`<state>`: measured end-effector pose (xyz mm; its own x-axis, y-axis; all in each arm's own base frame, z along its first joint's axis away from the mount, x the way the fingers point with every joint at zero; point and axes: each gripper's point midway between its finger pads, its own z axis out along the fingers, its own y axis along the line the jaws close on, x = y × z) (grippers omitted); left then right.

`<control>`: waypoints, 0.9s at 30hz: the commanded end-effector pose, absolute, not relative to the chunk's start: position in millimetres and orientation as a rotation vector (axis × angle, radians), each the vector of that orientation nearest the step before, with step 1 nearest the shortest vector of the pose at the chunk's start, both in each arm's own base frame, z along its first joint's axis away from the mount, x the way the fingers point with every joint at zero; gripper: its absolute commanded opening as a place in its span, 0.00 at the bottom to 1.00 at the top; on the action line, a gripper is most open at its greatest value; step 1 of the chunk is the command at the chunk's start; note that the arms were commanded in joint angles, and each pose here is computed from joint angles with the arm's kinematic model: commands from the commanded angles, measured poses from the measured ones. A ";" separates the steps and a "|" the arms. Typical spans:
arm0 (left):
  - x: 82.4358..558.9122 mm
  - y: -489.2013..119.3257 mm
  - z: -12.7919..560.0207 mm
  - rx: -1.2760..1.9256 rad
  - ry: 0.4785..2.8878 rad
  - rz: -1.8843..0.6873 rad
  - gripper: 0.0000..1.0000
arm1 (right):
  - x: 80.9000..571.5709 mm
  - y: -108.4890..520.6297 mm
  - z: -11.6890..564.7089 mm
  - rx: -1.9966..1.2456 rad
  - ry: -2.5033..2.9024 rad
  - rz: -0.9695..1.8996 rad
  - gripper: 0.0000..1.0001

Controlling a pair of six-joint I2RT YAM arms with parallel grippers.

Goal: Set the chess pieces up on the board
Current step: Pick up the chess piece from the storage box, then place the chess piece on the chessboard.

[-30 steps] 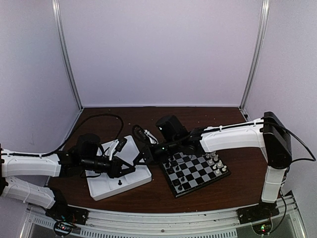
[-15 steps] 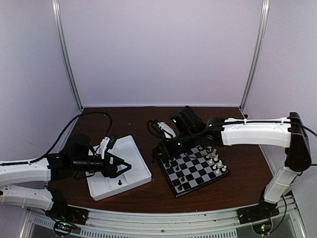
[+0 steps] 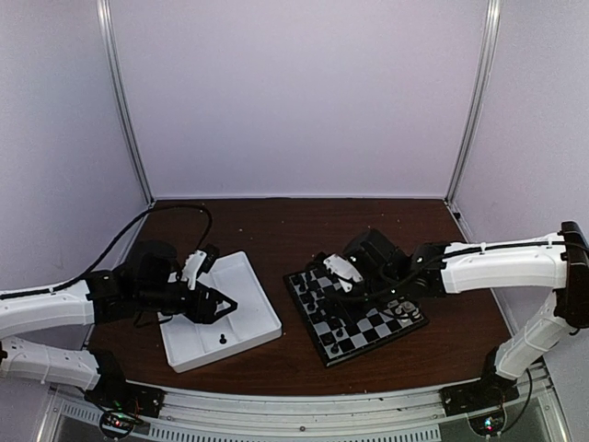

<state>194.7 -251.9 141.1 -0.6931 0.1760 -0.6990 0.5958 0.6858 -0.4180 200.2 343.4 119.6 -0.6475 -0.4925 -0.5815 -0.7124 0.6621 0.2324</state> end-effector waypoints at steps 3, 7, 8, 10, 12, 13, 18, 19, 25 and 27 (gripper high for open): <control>199.9 -256.6 148.4 0.597 2.256 -0.844 0.54 | 209.9 349.3 117.2 -0.937 2.334 0.571 0.00; 200.4 -257.1 151.6 0.593 2.252 -0.847 0.55 | 209.7 351.2 111.0 -0.949 2.327 0.565 0.00; 200.6 -257.1 152.2 0.592 2.252 -0.847 0.55 | 210.3 352.1 109.9 -0.951 2.326 0.563 0.00; 200.6 -257.3 152.7 0.593 2.253 -0.847 0.55 | 211.0 353.2 106.2 -0.957 2.327 0.552 0.00; 200.6 -257.7 153.3 0.595 2.253 -0.847 0.55 | 210.9 354.3 102.8 -0.966 2.328 0.543 0.00; 200.7 -257.7 153.5 0.597 2.254 -0.846 0.55 | 211.2 354.3 101.1 -0.967 2.329 0.537 0.00; 200.7 -257.6 153.4 0.599 2.257 -0.843 0.55 | 210.7 355.3 92.4 -0.980 2.339 0.513 0.00; 200.4 -257.3 152.4 0.600 2.260 -0.842 0.55 | 210.8 355.9 91.0 -0.982 2.339 0.510 0.00; 199.6 -256.8 150.3 0.597 2.265 -0.843 0.55 | 210.8 357.4 80.7 -0.998 2.347 0.477 0.01; 199.1 -256.6 149.8 0.598 2.266 -0.844 0.55 | 210.8 357.4 77.4 -1.002 2.351 0.465 0.01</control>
<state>194.7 -251.2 137.9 -0.7157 0.1988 -0.6695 0.5807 0.7020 -0.4123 208.0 357.8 85.1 -0.5958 -0.5410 -0.5936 -0.7390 0.6587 0.1414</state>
